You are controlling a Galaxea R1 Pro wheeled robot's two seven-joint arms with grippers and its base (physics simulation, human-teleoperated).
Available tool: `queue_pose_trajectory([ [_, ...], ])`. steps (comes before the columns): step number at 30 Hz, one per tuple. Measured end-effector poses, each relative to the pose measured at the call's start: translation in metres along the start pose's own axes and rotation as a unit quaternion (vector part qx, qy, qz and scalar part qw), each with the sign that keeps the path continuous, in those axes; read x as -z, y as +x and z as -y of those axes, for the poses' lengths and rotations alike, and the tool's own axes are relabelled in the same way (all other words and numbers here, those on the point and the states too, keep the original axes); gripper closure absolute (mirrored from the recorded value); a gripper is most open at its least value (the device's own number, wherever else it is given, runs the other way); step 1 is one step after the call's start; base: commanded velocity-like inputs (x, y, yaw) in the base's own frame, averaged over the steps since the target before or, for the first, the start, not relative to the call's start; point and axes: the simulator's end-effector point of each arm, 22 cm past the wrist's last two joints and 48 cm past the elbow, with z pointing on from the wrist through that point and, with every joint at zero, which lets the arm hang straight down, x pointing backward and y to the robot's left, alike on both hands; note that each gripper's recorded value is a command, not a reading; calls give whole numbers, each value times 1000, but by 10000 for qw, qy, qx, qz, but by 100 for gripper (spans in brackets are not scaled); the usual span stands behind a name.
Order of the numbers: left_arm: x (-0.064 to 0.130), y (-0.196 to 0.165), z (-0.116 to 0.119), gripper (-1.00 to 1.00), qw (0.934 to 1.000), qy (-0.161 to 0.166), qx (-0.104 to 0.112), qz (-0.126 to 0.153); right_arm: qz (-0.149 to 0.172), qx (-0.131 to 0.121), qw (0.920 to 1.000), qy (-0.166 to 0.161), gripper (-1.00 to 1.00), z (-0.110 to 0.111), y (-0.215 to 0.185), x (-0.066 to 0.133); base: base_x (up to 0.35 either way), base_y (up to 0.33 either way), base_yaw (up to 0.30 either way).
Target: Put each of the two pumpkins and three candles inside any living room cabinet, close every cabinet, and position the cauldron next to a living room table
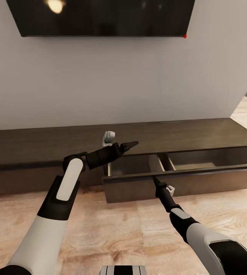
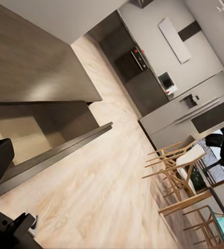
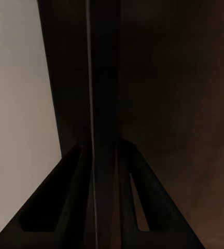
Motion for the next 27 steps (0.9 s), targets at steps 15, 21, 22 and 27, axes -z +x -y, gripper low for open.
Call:
queue_pose_trajectory([
  [15, 0, 0, 0, -100, 10000, -2, -2, 5, 45, -46, 10000, -5, 100, 0, -2, 1, -85, 0, 0],
  [21, 0, 0, 0, -100, 10000, -5, 1, 1, 58, -52, 10000, -3, 100, 0, -3, 0, -108, 0, 0],
  [22, 0, 0, 0, -100, 10000, -4, 1, -1, 64, -56, 10000, -3, 100, 0, -3, 0, -193, 0, 0],
  [27, 0, 0, 0, -100, 10000, -4, 0, 2, 101, -81, 9999, -5, 100, 0, -5, 1, -213, 0, 0],
])
